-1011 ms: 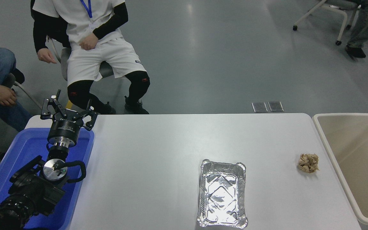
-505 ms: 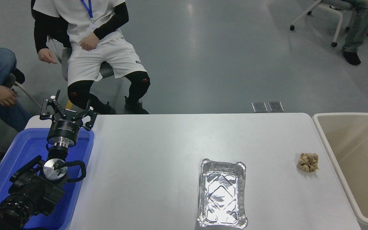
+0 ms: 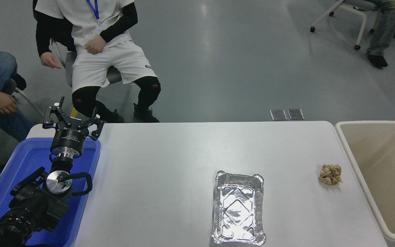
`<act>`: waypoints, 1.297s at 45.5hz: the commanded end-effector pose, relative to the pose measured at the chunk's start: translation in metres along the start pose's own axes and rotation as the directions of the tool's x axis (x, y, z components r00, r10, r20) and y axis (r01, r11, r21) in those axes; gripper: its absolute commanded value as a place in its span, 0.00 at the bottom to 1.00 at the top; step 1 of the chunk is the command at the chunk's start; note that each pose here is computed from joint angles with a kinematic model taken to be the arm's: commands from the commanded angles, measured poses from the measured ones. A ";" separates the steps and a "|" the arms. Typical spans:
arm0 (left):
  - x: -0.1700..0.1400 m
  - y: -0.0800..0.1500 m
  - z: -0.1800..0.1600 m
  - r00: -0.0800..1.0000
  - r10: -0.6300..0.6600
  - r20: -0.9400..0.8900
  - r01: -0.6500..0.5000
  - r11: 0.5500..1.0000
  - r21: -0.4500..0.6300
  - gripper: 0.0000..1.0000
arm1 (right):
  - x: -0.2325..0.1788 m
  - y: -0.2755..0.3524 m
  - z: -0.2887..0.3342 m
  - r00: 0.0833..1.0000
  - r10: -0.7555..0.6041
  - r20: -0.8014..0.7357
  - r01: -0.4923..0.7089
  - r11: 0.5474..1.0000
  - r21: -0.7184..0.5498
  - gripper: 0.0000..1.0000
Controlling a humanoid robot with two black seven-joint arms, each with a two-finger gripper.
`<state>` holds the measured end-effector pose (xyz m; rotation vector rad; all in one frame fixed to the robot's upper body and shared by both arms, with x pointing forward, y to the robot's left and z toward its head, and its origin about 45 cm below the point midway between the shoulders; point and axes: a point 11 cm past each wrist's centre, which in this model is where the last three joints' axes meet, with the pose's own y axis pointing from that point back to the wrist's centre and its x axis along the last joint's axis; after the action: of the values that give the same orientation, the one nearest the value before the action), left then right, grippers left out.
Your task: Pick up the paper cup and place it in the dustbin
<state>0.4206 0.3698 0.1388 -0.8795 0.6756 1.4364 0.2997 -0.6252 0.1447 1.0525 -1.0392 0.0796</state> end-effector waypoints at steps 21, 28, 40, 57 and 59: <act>0.000 0.000 0.000 1.000 -0.001 0.001 0.001 1.000 0.001 0.99 | -0.024 -0.006 -0.009 0.998 0.050 0.039 -0.051 0.999 0.018 0.02; 0.000 0.000 0.000 1.000 -0.001 0.001 0.001 1.000 0.001 0.99 | -0.011 -0.005 -0.007 0.983 0.179 0.039 -0.179 0.984 0.011 0.65; 0.000 0.000 0.000 1.000 -0.001 0.001 0.001 1.000 0.001 0.99 | -0.004 -0.003 -0.008 0.963 0.253 0.094 -0.255 0.967 0.008 0.94; 0.000 0.000 0.000 1.000 -0.001 0.001 0.001 1.000 0.001 0.99 | -0.020 -0.004 -0.016 0.980 0.183 0.080 -0.187 0.981 0.041 0.95; 0.000 0.000 0.000 1.000 -0.001 0.001 0.001 1.000 0.001 0.99 | -0.022 -0.004 -0.017 0.982 0.175 0.075 -0.179 0.983 0.044 0.95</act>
<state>0.4206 0.3697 0.1388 -0.8780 0.6751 1.4354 0.3023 -0.6114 0.1296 0.9888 -1.2247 0.2227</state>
